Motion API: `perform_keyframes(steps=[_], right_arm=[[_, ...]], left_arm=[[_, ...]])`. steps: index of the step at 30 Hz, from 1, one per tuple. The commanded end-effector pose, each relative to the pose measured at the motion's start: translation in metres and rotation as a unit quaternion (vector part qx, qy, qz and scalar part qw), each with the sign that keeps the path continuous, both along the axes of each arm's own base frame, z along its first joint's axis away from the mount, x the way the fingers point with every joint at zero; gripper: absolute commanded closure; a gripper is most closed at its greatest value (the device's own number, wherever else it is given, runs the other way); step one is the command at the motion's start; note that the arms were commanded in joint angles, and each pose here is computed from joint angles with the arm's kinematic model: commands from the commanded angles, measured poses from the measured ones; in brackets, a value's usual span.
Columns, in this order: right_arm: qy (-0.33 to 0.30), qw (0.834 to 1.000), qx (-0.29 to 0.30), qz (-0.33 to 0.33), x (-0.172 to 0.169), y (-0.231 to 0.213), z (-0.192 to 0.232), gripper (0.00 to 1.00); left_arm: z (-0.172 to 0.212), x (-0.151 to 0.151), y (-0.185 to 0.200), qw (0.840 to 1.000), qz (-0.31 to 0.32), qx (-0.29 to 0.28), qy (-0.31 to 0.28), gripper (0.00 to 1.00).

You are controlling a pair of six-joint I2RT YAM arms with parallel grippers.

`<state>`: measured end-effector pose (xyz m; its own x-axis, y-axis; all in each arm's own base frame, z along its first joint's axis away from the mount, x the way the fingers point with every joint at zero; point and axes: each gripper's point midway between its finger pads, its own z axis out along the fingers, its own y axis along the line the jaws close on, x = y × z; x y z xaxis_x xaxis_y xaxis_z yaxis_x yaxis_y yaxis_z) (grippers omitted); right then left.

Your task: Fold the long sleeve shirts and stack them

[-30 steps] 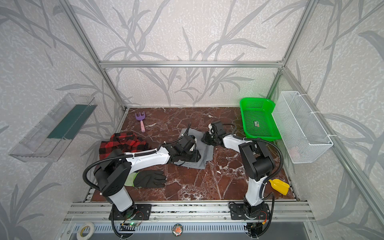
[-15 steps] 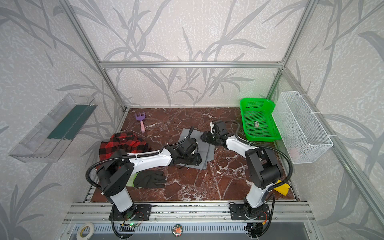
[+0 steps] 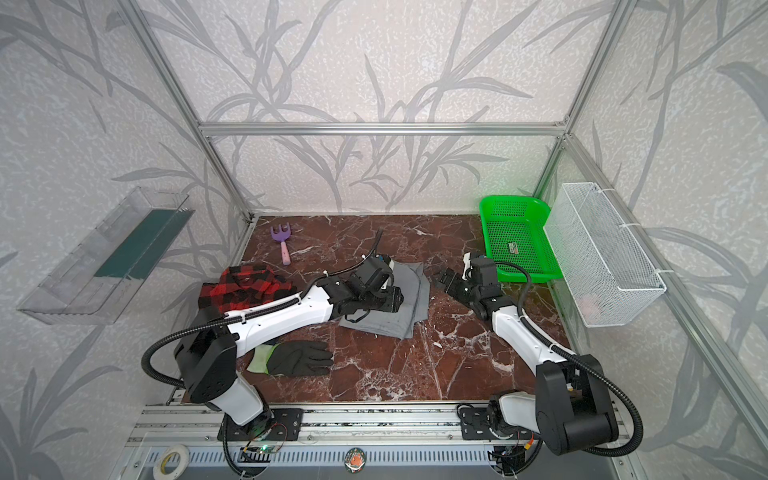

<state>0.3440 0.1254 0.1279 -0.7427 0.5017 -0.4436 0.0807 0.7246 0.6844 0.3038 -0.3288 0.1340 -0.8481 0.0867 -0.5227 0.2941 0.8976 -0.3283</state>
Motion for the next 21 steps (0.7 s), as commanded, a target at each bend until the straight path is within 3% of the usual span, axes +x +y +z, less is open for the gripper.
perform_keyframes(steps=[1, 7, 11, 21], right_arm=[[-0.027, 0.999, 0.037, -0.005, 0.002, 0.006, 0.021, 0.01], [0.031, 0.998, 0.027, 0.054, 0.000, 0.021, -0.015, 0.01], [0.054, 0.997, 0.011, 0.050, 0.003, 0.019, -0.046, 0.09], [0.018, 0.995, -0.043, 0.089, 0.010, 0.039, -0.076, 0.16]], left_arm=[[-0.011, 0.006, 0.011, 0.999, 0.013, 0.036, 0.016, 0.40], [-0.038, 0.017, 0.027, 0.996, 0.042, 0.060, 0.060, 0.40], [-0.050, 0.020, 0.031, 0.994, 0.051, 0.066, 0.077, 0.40], [-0.086, 0.024, 0.040, 0.985, 0.080, 0.102, 0.116, 0.41]])
